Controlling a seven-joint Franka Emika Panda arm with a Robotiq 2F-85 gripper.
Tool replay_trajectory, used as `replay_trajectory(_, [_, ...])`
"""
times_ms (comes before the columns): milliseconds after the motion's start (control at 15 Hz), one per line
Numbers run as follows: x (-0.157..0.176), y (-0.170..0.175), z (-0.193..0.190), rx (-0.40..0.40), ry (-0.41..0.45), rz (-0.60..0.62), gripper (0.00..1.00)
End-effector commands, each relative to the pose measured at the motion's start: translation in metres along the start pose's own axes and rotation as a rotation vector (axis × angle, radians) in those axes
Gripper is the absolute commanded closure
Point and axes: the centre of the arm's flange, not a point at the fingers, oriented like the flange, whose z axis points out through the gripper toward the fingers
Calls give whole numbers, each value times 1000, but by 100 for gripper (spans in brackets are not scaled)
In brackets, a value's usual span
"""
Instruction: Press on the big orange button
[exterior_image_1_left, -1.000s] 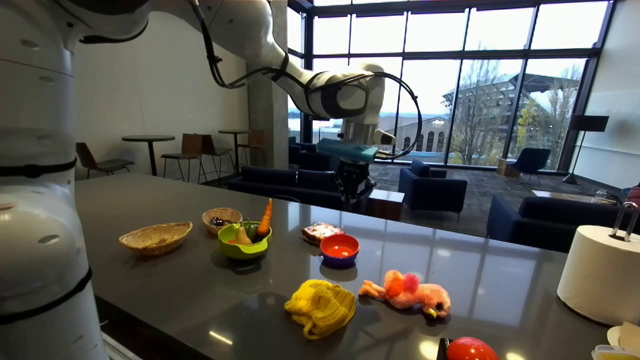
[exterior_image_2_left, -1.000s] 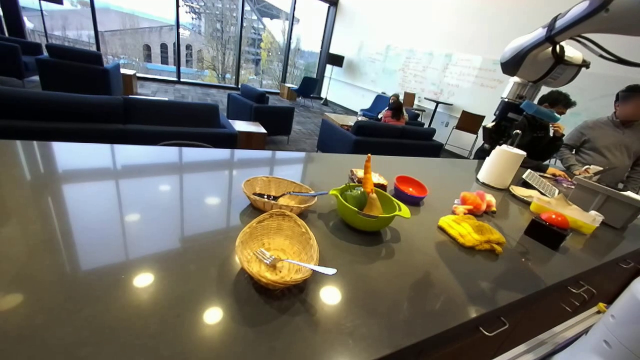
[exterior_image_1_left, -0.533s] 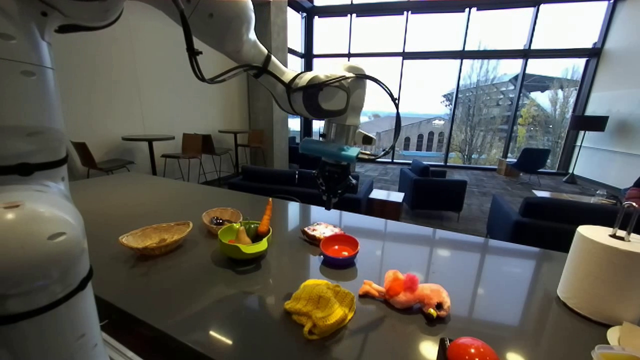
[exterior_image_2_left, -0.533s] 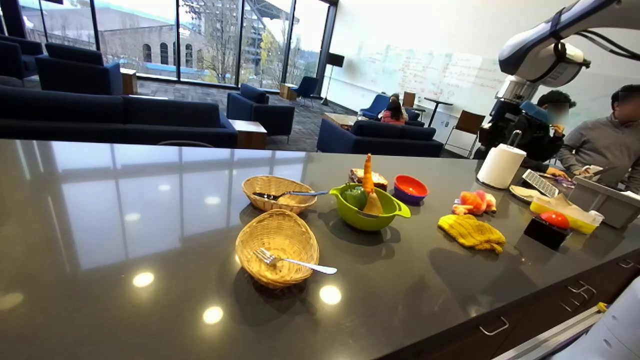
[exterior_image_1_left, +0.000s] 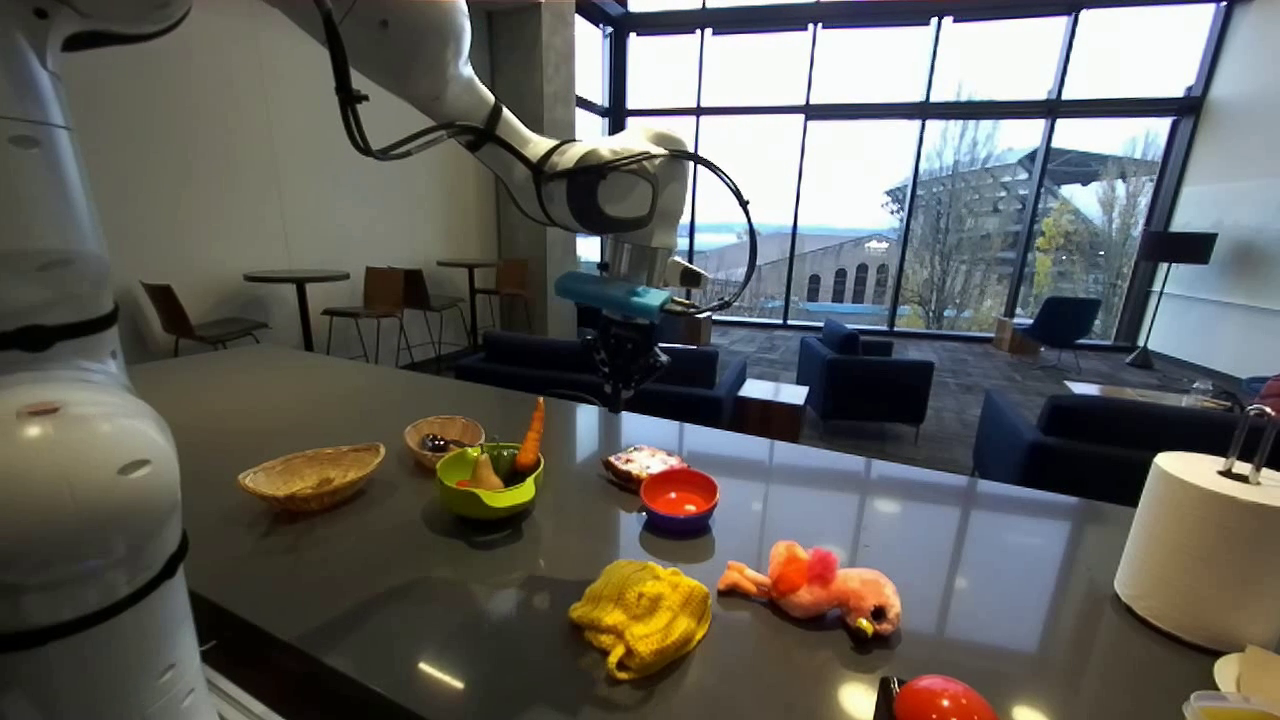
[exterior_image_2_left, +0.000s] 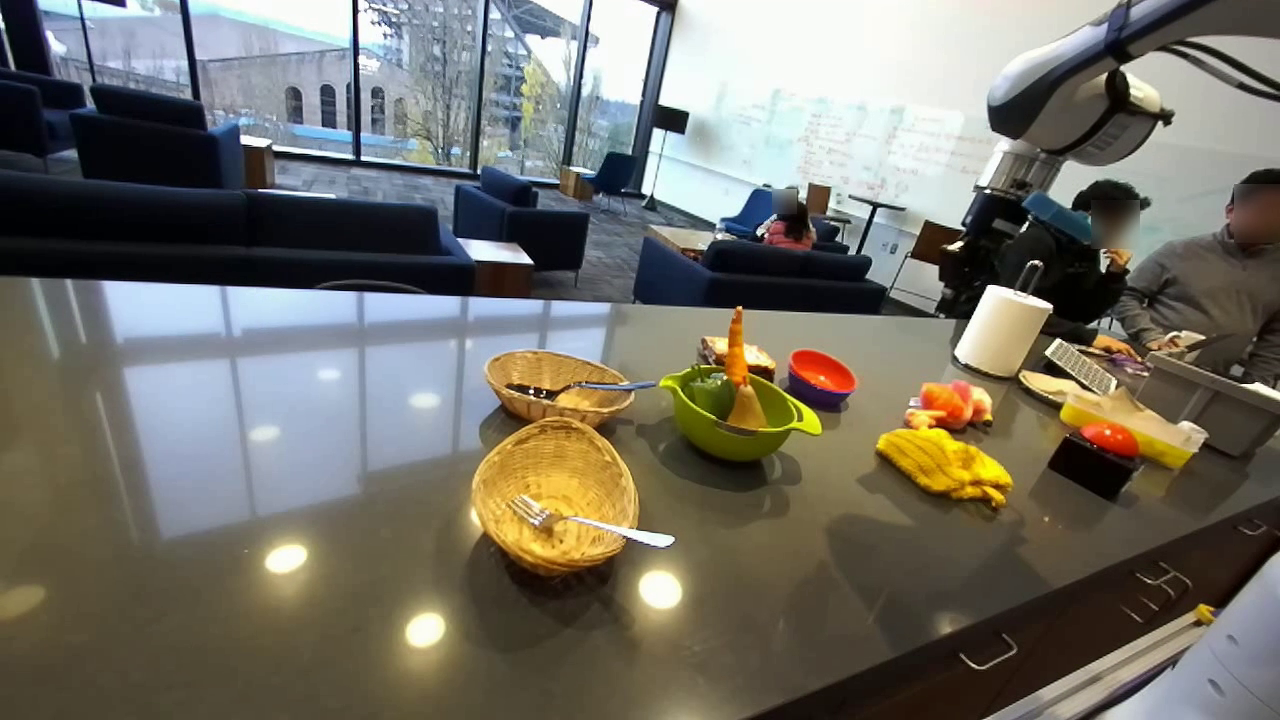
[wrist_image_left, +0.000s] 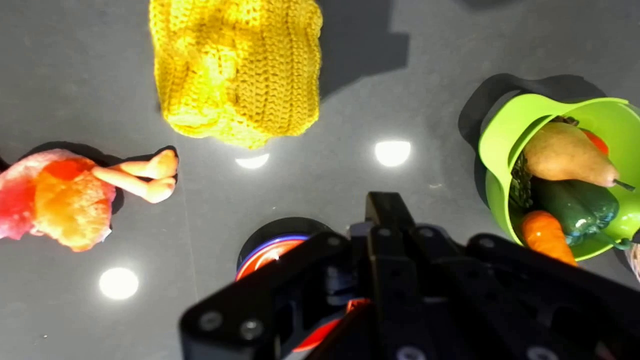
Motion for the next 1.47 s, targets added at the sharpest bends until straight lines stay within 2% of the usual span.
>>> replay_trajectory(0, [-14, -27, -13, -2, 1, 51, 100])
replay_trajectory(267, [-21, -42, -18, -9, 27, 4, 100])
replay_trajectory(733, [-30, -47, -26, -85, 27, -53, 100])
replay_trajectory(800, [-31, -46, -29, -95, 27, -61, 74])
replay_trajectory(867, [-19, -41, -22, -71, 8, -41, 98])
replay_trajectory(1133, [-22, -41, -26, -81, 11, -47, 75])
replay_trajectory(1400, [-22, -41, -26, -81, 11, -48, 74])
